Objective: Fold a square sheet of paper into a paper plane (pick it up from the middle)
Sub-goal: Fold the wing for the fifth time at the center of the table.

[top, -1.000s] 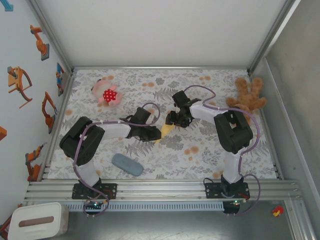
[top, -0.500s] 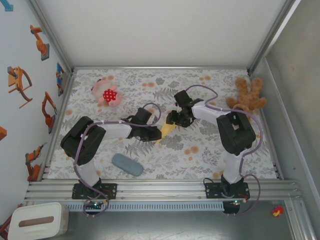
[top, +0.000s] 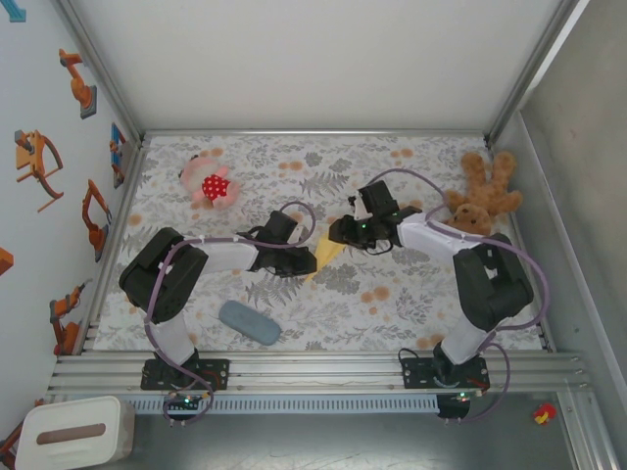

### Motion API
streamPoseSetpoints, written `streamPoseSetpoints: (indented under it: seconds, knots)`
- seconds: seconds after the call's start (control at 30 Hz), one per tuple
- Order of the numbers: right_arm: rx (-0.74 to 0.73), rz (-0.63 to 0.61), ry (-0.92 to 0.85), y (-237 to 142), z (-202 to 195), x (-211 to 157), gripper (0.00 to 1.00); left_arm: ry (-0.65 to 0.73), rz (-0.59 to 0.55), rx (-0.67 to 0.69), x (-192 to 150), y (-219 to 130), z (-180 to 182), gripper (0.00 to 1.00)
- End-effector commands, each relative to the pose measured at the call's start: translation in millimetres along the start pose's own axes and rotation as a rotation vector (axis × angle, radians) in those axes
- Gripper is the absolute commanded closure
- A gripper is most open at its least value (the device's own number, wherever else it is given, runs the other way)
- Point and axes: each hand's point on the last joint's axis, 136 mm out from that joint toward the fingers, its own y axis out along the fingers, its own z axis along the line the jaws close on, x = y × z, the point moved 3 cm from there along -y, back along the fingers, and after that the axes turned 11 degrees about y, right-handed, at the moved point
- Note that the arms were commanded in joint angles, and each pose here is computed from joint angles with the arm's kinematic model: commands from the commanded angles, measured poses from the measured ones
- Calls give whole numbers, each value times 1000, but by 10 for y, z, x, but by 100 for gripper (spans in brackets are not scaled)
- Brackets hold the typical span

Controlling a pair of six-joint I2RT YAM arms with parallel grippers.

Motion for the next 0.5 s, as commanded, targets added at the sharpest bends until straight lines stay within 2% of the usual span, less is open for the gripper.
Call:
streamPoseSetpoints:
  seconds: [0.0, 0.17, 0.47]
  knots:
    - [83, 48, -49, 139, 215, -41, 66, -47, 65, 60, -187, 80, 196, 82]
    - [68, 66, -33, 335, 198, 2, 73, -49, 70, 58, -198, 75, 191, 82]
    - [-7, 72, -2, 505, 27, 40, 76, -52, 73, 55, -204, 70, 192, 82]
